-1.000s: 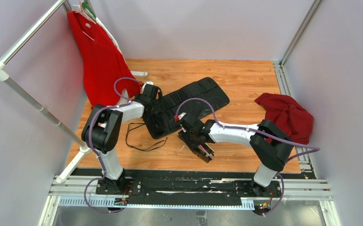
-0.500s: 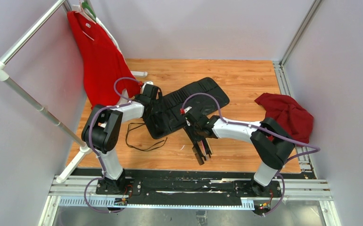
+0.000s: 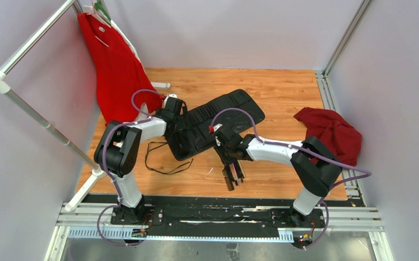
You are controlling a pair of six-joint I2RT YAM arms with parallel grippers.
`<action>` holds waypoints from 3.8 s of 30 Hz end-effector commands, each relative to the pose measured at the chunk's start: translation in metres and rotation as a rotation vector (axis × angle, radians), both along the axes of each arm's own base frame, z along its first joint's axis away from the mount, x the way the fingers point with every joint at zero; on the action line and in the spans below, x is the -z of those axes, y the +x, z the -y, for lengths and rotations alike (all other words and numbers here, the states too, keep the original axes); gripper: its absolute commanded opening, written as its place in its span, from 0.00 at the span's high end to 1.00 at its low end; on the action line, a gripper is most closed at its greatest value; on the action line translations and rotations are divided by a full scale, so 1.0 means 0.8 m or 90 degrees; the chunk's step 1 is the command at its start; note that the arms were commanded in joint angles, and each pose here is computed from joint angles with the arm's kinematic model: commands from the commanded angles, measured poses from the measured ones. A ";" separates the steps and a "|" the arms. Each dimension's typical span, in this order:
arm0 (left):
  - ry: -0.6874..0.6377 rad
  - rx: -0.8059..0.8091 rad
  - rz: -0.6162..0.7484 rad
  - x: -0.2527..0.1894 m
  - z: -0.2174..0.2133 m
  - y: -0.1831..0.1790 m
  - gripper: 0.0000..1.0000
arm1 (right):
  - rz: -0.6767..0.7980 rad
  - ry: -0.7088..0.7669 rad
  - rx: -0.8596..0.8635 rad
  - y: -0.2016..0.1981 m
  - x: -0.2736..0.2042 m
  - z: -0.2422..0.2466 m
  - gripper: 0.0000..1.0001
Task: Organize the makeup
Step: Pick up the makeup brush from the center of the board.
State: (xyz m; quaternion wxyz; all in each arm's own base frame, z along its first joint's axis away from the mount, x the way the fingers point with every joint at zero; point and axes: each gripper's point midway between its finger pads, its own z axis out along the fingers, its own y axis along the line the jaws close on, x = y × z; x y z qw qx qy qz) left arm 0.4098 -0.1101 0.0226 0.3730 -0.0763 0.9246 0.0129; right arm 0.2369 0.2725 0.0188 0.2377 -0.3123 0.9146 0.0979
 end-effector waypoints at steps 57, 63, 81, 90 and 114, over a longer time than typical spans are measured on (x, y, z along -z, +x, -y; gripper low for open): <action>0.002 -0.002 -0.046 0.021 -0.007 -0.021 0.02 | -0.024 -0.043 0.041 -0.026 0.003 0.048 0.76; 0.002 -0.002 -0.046 0.021 -0.006 -0.021 0.02 | -0.032 -0.048 0.043 -0.030 0.008 0.051 0.76; 0.003 -0.001 -0.048 0.022 -0.007 -0.022 0.02 | -0.070 -0.041 0.053 -0.045 0.030 0.052 0.80; 0.002 -0.001 -0.046 0.021 -0.006 -0.021 0.02 | -0.043 -0.041 0.053 -0.036 0.017 0.052 0.97; 0.001 0.001 -0.047 0.021 -0.006 -0.021 0.02 | 0.032 0.037 0.019 0.106 -0.117 -0.063 0.99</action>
